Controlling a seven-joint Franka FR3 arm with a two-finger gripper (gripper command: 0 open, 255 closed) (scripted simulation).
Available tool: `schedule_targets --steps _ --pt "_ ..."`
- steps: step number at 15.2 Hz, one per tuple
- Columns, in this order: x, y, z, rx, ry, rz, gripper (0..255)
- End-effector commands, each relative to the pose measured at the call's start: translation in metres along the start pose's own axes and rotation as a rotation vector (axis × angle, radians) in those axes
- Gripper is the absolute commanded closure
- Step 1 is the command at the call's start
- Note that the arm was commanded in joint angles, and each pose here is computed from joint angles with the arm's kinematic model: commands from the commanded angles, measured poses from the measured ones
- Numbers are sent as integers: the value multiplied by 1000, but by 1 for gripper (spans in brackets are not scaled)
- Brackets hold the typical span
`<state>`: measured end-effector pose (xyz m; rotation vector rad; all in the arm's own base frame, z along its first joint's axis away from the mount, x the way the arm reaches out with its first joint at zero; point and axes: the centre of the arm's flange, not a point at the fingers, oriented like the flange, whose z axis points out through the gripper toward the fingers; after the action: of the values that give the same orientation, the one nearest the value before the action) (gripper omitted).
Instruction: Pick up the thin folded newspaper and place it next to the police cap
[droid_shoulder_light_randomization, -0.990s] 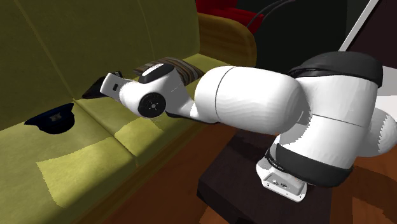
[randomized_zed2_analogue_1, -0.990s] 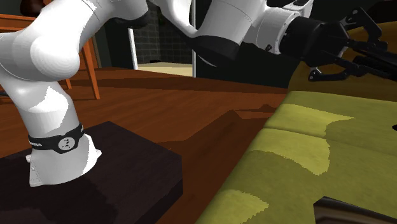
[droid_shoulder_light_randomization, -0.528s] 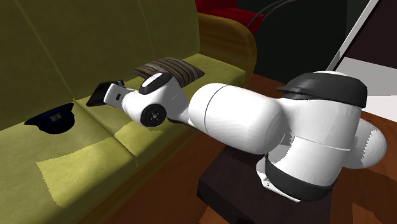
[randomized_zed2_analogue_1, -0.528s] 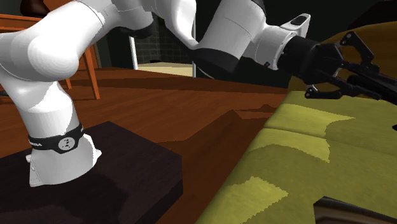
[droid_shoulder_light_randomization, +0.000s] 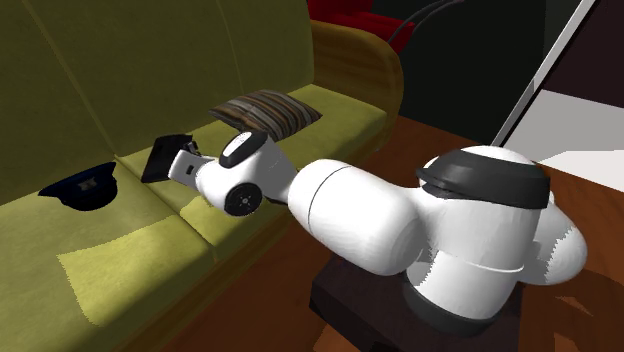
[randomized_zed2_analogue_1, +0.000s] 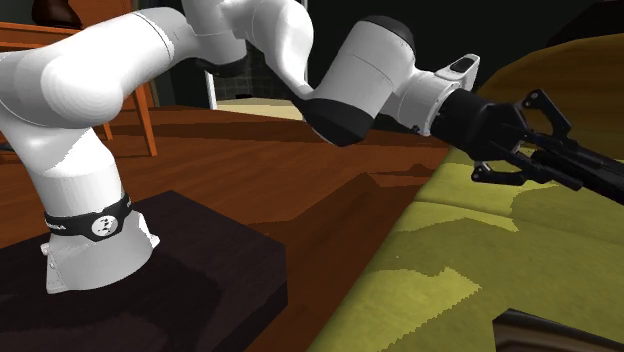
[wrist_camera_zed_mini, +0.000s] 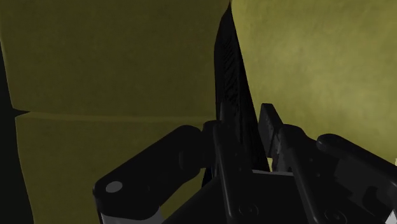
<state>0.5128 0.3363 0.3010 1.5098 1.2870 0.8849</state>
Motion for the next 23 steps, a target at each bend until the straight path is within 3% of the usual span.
schedule_targets --steps 1,9,17,18,23 --pt "-3 -12 5 0 -6 1 255" --pt "-1 -52 18 0 -6 1 255" --pt "-1 -54 18 0 -6 1 255" --pt "0 -53 18 0 -6 1 0" --pt "-1 -54 18 0 -6 1 0"
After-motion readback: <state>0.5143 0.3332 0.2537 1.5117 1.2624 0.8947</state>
